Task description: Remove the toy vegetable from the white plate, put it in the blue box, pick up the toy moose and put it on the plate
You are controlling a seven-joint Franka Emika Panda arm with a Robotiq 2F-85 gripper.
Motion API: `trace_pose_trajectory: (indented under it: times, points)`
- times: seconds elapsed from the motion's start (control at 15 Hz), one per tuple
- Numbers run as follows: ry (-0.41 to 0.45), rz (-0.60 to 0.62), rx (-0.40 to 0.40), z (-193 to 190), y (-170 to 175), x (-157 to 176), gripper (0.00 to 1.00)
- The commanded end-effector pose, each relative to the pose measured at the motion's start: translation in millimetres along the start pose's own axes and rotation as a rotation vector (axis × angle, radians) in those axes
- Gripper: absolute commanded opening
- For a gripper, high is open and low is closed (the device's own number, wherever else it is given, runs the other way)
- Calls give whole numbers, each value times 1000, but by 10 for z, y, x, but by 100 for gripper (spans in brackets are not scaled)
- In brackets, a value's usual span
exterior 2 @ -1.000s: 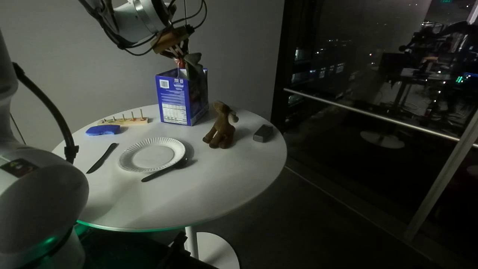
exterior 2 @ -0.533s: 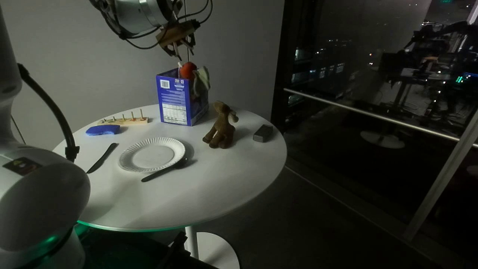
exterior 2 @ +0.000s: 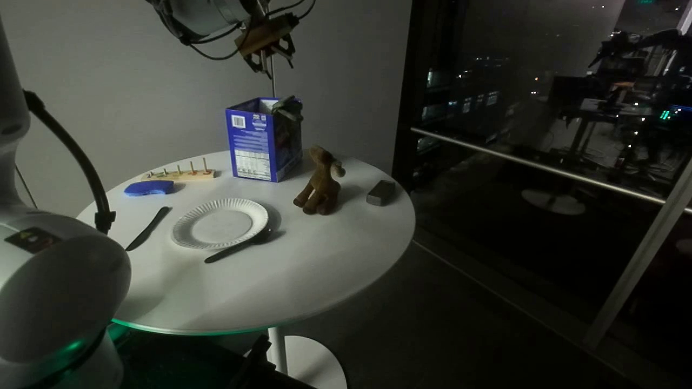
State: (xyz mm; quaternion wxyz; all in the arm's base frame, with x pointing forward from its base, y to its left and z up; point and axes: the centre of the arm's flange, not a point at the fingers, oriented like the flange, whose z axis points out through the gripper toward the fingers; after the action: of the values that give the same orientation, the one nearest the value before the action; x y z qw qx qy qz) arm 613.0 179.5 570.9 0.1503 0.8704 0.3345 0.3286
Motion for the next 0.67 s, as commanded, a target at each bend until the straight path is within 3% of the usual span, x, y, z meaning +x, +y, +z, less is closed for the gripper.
trace_pose_trajectory:
  times: [0.0,0.33,0.6]
  points:
    - [-141,133,-44,-295,185,-104,100]
    - [-477,217,78,-719,560,-792,100]
    - [-704,258,247,-795,731,-1328,100]
